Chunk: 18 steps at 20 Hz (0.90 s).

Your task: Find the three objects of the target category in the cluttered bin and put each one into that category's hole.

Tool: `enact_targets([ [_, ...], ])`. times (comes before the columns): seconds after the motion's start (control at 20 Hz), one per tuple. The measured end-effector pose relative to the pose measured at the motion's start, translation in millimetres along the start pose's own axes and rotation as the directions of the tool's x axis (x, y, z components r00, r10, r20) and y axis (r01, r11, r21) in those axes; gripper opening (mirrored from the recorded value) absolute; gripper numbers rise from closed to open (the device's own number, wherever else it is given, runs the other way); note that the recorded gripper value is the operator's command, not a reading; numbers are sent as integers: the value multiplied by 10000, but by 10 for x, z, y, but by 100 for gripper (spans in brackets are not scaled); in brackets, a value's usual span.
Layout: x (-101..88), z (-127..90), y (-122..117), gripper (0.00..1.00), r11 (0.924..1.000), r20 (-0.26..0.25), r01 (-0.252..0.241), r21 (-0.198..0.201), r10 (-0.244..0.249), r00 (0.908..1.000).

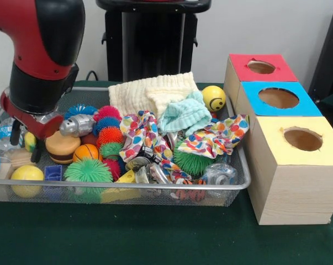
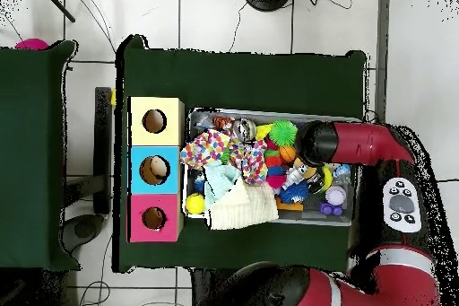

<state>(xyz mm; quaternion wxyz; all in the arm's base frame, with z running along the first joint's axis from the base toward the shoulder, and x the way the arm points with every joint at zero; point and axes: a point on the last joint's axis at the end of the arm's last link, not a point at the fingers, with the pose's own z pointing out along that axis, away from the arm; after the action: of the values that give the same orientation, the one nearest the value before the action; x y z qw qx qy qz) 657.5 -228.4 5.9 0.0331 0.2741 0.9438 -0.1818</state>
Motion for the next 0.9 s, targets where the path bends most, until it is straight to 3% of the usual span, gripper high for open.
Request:
enact_targets([
  [0.55,18,-14,89,100,9983,307,574,94,-577,9979],
  [0.9,-39,-62,90,100,9856,944,1509,761,-1578,9829],
])
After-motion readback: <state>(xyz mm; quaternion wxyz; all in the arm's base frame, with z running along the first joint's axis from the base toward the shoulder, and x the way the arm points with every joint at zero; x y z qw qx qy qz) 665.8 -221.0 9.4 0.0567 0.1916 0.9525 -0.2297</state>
